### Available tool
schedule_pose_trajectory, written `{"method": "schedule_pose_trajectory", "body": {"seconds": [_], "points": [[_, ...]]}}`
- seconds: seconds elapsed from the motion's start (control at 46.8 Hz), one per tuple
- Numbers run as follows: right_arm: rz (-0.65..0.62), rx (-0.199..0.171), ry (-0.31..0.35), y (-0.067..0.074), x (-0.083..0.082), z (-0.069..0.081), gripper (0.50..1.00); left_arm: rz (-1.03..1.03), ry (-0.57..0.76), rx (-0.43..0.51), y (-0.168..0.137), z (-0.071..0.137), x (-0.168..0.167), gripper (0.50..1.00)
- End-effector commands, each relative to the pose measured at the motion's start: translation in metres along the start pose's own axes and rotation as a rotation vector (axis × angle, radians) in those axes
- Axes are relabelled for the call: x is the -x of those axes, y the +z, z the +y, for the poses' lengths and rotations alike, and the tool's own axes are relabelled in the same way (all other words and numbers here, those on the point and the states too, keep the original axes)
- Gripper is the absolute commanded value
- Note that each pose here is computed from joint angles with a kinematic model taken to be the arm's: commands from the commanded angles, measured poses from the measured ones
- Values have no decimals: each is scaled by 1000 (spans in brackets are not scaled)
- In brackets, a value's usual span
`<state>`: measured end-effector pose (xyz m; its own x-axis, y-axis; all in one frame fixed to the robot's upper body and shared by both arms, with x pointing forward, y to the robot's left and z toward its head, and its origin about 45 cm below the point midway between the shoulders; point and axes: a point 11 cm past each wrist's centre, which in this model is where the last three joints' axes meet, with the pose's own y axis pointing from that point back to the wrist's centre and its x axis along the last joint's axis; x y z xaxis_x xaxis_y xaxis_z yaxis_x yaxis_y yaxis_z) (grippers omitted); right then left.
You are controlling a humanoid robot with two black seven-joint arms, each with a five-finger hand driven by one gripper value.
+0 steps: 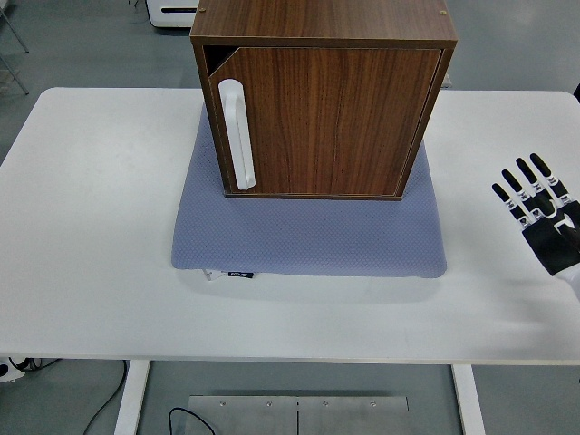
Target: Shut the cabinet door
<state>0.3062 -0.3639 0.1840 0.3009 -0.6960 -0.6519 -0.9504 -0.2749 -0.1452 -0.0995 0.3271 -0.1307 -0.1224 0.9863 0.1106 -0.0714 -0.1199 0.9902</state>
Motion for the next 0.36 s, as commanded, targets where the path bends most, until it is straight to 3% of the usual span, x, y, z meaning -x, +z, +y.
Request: {"method": "schedule_pose_trajectory", "body": {"seconds": [0.0, 0.15, 0.342], "points": [[-1, 1, 14, 0, -4, 4, 1000, 0, 0, -1, 0, 0, 0, 1000], [-11, 15, 42, 7, -10, 15, 1000, 0, 0, 1, 1, 0, 0, 1000], [-14, 19, 50, 9, -11, 17, 1000, 0, 0, 1, 1, 0, 0, 1000]]}}
